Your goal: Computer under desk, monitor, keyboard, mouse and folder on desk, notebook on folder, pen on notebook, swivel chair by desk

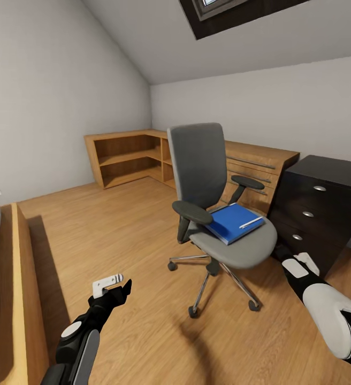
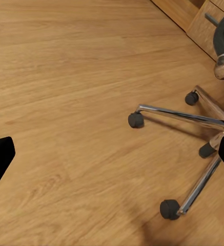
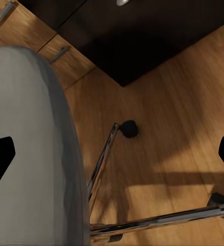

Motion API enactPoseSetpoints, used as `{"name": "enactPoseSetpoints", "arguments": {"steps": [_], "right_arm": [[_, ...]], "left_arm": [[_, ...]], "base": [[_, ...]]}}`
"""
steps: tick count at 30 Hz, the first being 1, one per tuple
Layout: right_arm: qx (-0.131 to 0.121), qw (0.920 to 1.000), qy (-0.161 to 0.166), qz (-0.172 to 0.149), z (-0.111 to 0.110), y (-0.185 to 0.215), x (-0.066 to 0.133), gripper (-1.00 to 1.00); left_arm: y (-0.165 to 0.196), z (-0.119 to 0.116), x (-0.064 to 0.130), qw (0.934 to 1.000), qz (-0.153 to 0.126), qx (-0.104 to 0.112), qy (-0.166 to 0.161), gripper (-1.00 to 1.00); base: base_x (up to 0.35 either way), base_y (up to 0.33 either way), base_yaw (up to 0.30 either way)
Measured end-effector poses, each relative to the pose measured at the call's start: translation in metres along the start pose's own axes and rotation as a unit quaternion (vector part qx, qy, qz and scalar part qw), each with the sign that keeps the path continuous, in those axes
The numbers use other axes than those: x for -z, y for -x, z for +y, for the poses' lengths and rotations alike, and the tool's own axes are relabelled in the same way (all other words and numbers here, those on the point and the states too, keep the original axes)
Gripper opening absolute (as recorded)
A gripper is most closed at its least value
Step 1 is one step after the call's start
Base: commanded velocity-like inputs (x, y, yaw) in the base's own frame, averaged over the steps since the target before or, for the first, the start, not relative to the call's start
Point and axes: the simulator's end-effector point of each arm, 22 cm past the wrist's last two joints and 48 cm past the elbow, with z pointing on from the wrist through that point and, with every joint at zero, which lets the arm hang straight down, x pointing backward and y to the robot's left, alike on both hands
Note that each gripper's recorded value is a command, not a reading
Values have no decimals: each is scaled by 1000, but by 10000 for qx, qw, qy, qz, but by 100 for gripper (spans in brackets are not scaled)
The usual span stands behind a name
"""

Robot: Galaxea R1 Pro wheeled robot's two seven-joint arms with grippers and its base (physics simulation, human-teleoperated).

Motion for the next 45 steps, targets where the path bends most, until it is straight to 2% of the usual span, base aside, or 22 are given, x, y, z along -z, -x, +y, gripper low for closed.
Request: {"name": "enactPoseSetpoints", "arguments": {"steps": [3,4,29,37,45], "right_arm": [[9,10000,3,61,0,-3,0,100],[32,9998,6,191,0,-8,0,100],[40,9998,14,209,1,-9,0,100],[54,9997,18,256,0,-9,0,100],[91,9980,256,575,9,-21,1,100]], "left_arm": [[0,0,0,10000,0,0,0,100],[-2,0,0,10000,19,3,1,100],[-4,-1,-1,10000,46,3,-2,100],[-7,-7,-1,9999,74,-41,-65,100],[-12,-12,-2,9998,126,-71,-109,100]], "base": [[0,0,0],[0,0,0],[0,0,0],[0,0,0],[0,0,0]]}}
